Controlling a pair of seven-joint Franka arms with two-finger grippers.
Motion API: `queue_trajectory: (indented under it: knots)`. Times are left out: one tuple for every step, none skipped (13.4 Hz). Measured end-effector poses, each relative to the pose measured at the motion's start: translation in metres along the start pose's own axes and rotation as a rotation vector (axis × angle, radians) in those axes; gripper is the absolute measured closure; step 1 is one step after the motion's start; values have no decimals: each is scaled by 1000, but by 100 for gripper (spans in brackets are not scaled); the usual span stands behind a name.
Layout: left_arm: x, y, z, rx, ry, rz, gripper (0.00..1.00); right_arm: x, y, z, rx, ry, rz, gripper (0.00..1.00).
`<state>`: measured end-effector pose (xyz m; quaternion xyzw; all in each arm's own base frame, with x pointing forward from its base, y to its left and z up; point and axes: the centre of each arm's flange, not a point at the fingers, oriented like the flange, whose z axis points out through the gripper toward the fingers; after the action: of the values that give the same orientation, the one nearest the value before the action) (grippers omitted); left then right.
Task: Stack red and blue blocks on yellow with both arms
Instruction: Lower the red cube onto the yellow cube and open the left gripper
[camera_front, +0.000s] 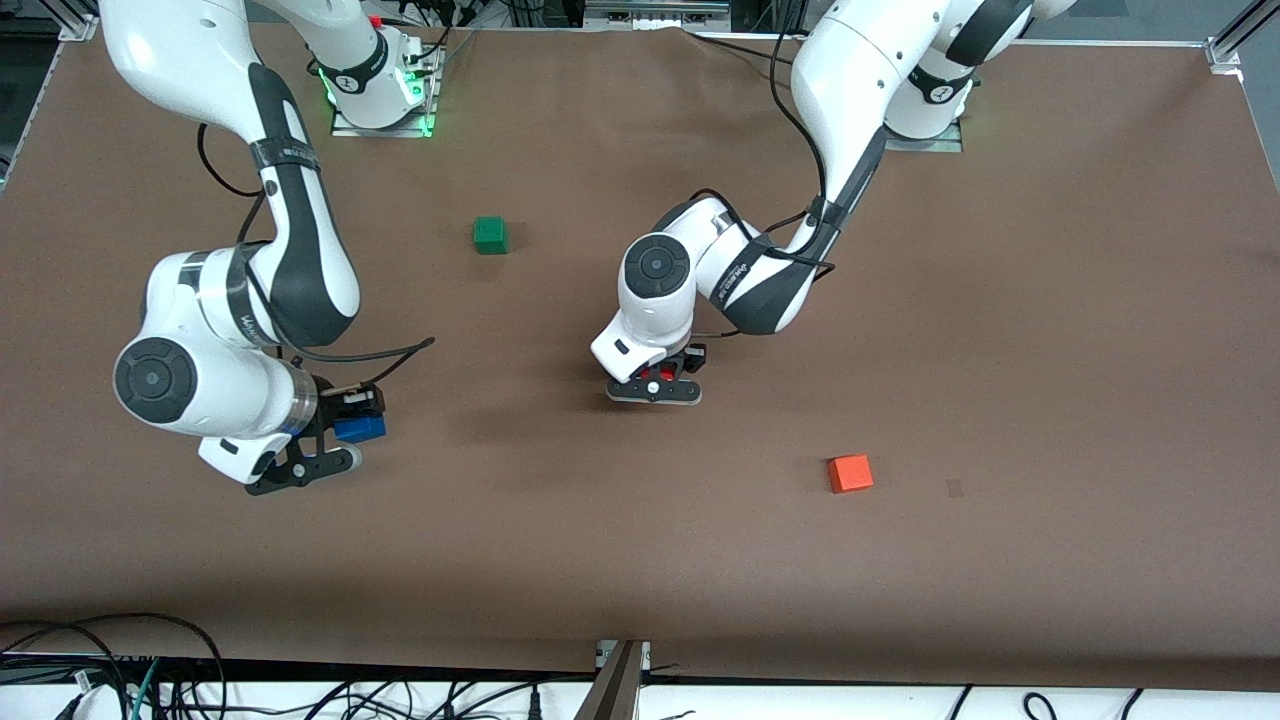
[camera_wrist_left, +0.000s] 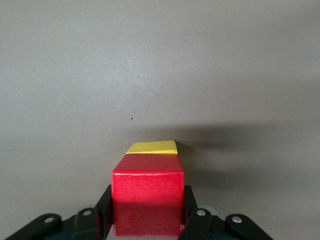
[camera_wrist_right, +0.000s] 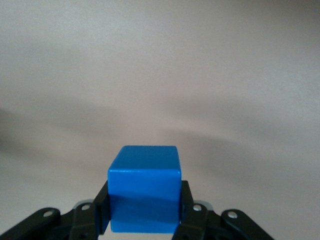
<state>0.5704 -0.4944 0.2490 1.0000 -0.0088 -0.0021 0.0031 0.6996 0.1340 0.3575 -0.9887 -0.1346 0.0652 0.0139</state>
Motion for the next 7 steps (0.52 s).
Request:
queue_trajectory:
  knots:
    - [-1, 1, 0, 0, 0, -10, 30, 0, 2, 0, 0, -1, 2, 45]
    - [0, 0, 0, 0, 1, -14, 19, 0, 2, 0, 1, -1, 3, 45]
    - [1, 0, -2, -1, 4, -18, 11, 0, 2, 0, 1, -2, 3, 45]
    - [4, -1, -5, -4, 10, -22, 2, 0, 2, 0, 1, -2, 3, 45]
    - [8, -5, -9, -2, 13, -29, 0, 0, 2, 0, 1, -2, 2, 45]
    - [15, -13, -14, 10, 7, -42, 0, 0, 2, 0, 1, -3, 2, 45]
    - [25, -26, -23, 21, 1, -60, 0, 0, 1, 1, 2, -3, 2, 45]
